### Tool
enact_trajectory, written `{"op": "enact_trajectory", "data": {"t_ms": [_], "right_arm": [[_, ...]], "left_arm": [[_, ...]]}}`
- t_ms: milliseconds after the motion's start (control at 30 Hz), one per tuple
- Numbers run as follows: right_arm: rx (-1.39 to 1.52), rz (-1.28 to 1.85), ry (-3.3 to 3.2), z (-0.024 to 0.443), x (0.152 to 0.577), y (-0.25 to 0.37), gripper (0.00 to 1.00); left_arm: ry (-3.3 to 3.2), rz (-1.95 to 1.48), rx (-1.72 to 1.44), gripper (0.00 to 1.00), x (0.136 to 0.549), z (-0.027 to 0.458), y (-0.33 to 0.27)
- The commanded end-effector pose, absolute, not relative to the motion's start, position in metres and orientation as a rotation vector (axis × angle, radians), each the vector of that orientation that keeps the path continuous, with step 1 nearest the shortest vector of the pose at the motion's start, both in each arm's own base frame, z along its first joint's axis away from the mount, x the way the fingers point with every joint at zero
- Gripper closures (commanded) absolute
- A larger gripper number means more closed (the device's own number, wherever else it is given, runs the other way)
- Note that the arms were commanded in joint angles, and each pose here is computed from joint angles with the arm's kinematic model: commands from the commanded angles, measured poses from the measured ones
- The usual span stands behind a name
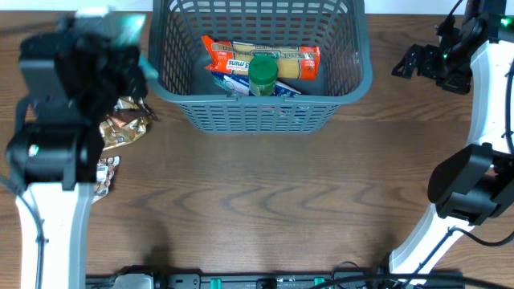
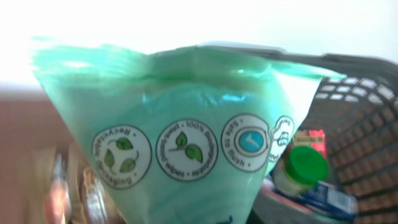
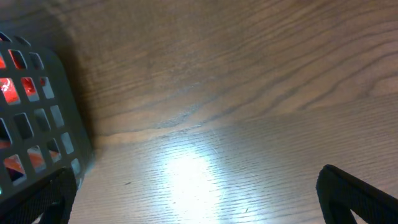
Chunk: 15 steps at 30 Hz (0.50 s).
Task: Pack container
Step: 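Lower the wipes pack into the basket and open the left gripper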
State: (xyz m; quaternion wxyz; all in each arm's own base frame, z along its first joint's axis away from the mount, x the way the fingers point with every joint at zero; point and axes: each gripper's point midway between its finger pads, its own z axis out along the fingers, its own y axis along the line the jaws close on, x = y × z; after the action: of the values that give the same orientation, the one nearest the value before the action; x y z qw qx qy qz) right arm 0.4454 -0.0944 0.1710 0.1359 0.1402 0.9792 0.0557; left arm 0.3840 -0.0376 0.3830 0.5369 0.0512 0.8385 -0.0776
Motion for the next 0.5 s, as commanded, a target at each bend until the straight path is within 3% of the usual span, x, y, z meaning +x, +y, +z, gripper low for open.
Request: {"op": "enact_trajectory", "data": {"t_ms": [0, 167, 467], "right_arm": [[0.375, 0.168, 2.846, 0.167, 0.447, -0.090, 0.01], [0.376, 0.169, 2.850, 0.167, 0.446, -0.089, 0.01], [0.377, 0.171, 2.854, 0.167, 0.445, -0.089, 0.01]], "left_arm": [[1.859, 0.002, 0.543, 0.94, 0.412, 0.394, -0.065], [1.719, -0.009, 0.727, 0.94, 0.444, 0.391, -0.114], [1.796, -0.122, 0.945, 0.94, 0.468, 0.306, -0.199]]}}
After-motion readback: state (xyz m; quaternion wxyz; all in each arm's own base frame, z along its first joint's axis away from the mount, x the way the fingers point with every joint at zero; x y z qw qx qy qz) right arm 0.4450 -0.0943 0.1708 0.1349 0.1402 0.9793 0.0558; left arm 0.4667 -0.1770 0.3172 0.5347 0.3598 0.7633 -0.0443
